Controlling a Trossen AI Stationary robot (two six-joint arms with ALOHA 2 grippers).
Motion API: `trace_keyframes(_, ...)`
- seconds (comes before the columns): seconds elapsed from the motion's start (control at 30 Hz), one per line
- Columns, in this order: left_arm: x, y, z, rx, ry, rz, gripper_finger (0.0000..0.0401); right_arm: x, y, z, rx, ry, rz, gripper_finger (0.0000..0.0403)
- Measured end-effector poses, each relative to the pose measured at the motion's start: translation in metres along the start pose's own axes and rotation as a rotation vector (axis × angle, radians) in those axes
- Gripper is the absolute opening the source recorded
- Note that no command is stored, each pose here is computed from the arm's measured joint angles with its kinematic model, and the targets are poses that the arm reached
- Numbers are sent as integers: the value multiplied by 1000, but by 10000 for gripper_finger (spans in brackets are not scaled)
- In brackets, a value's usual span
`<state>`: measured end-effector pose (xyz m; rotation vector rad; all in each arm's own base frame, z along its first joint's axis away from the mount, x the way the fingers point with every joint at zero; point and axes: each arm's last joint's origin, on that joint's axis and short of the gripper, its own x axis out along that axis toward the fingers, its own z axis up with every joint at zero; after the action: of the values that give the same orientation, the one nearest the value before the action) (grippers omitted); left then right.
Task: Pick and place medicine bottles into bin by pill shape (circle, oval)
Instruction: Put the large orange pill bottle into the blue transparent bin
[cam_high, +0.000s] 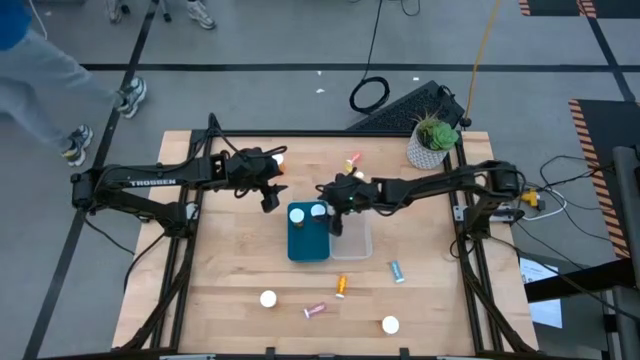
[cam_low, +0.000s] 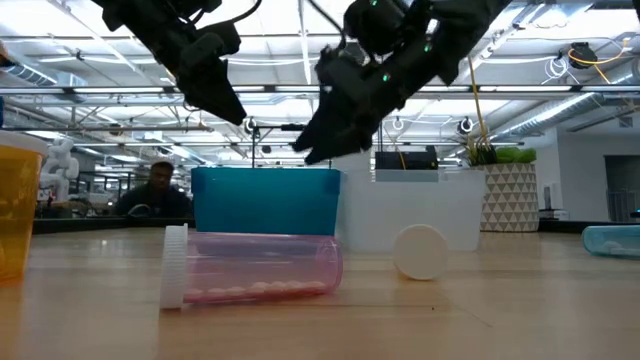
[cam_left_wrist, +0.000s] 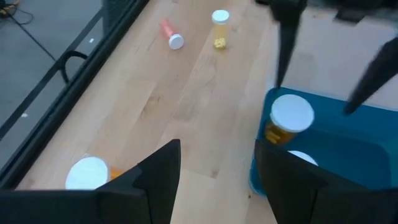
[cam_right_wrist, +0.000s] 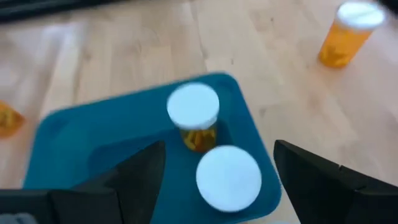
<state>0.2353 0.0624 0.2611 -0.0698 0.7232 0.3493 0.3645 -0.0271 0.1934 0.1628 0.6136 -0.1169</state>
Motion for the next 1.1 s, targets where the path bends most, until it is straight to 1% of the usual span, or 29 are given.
trace_keyframes(0.2, 0, 2, -3, -11, 25, 74, 209, -43, 12, 14, -80, 18, 23, 291)
trace_keyframes(0.27, 0, 3, -4, -10, 36, 81, 209, -57, 15, 14, -99, 22, 25, 291)
trace_keyframes(0.37, 0, 4, -3, -30, 29, 102, 209, -75, 15, 6, -127, -3, 33, 291)
trace_keyframes(0.47, 1, 9, -3, -48, 29, 125, 211, -90, 12, -10, -169, -7, 32, 290)
trace_keyframes(0.57, 4, 17, -4, -64, 45, 152, 228, -104, 7, -25, -212, -12, -2, 290)
trace_keyframes(0.7, 8, 30, -3, -78, 40, 171, 268, -123, 2, -36, -254, -51, -51, 290)
trace_keyframes(0.87, 13, 49, -4, -130, 36, 215, 310, -140, -4, -46, -256, -87, -109, 290)
trace_keyframes(1.0, 22, 66, -7, -216, 51, 234, 318, -147, -10, -54, -223, -106, -125, 290)
trace_keyframes(1.1, 31, 75, -13, -267, 94, 240, 317, -148, -14, -57, -198, -133, -134, 290)
